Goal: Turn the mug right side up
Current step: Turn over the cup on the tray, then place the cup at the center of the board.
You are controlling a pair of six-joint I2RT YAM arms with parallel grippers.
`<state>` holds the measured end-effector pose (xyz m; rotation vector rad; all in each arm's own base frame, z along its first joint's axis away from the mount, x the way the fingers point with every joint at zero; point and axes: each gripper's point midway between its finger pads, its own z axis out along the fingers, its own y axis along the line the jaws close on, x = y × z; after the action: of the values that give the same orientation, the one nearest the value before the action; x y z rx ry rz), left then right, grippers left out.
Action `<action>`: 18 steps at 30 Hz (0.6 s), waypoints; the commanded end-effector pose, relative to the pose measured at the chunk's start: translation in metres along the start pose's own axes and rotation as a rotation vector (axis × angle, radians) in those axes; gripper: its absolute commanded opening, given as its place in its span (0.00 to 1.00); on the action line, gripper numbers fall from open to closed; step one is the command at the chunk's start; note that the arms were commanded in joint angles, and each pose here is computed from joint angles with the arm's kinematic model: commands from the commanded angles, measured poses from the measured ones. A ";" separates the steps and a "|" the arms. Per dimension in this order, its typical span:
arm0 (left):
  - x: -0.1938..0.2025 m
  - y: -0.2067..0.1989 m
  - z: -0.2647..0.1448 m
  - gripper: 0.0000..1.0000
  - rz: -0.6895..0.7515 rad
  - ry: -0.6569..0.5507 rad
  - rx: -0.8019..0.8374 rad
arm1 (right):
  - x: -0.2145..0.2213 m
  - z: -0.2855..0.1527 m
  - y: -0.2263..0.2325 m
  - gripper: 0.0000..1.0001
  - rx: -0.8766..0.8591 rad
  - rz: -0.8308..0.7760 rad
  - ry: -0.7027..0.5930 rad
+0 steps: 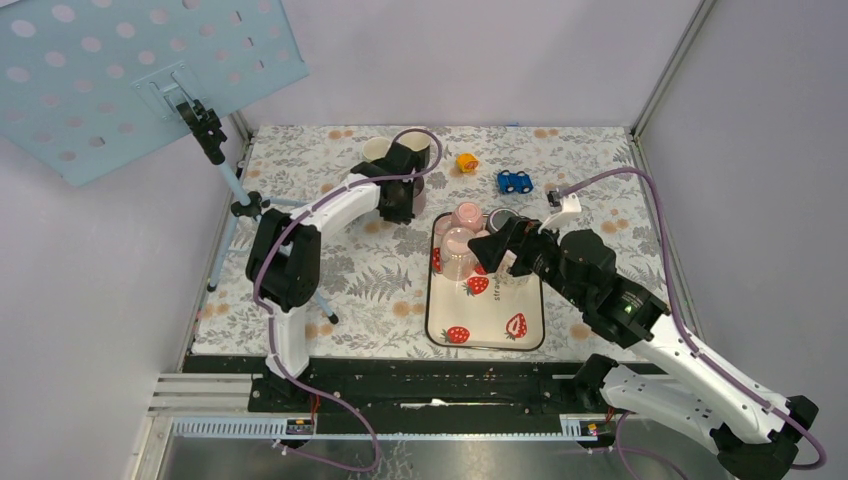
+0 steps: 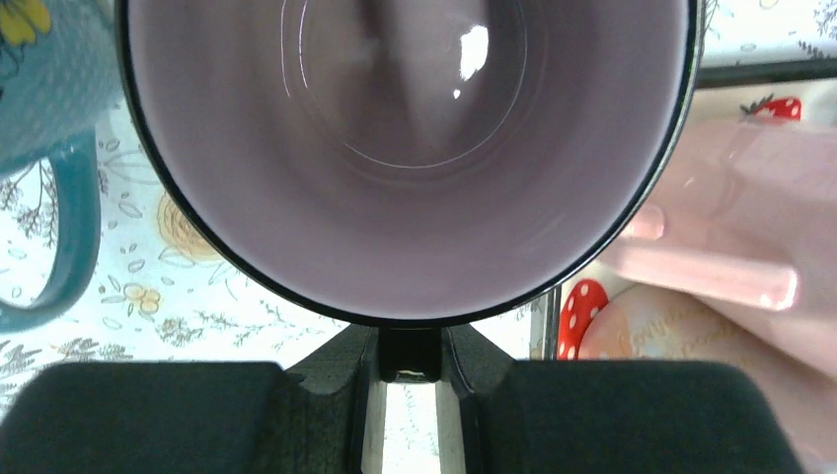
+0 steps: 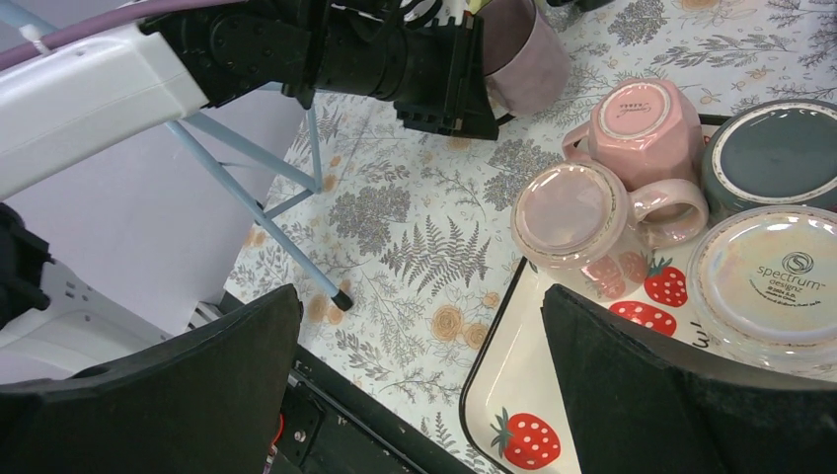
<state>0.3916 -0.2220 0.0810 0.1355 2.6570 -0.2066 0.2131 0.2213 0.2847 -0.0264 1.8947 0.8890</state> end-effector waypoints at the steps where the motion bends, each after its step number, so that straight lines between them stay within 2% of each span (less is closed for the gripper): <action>1: -0.051 -0.008 -0.003 0.00 0.009 -0.148 0.002 | -0.023 -0.008 0.012 1.00 -0.023 -0.009 -0.059; 18: -0.058 -0.010 0.021 0.00 0.020 -0.125 0.003 | -0.018 -0.004 0.014 1.00 -0.030 0.008 -0.037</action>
<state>0.4158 -0.2271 0.0576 0.1570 2.6728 -0.1562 0.2130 0.2210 0.2858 -0.0262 1.8998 0.8856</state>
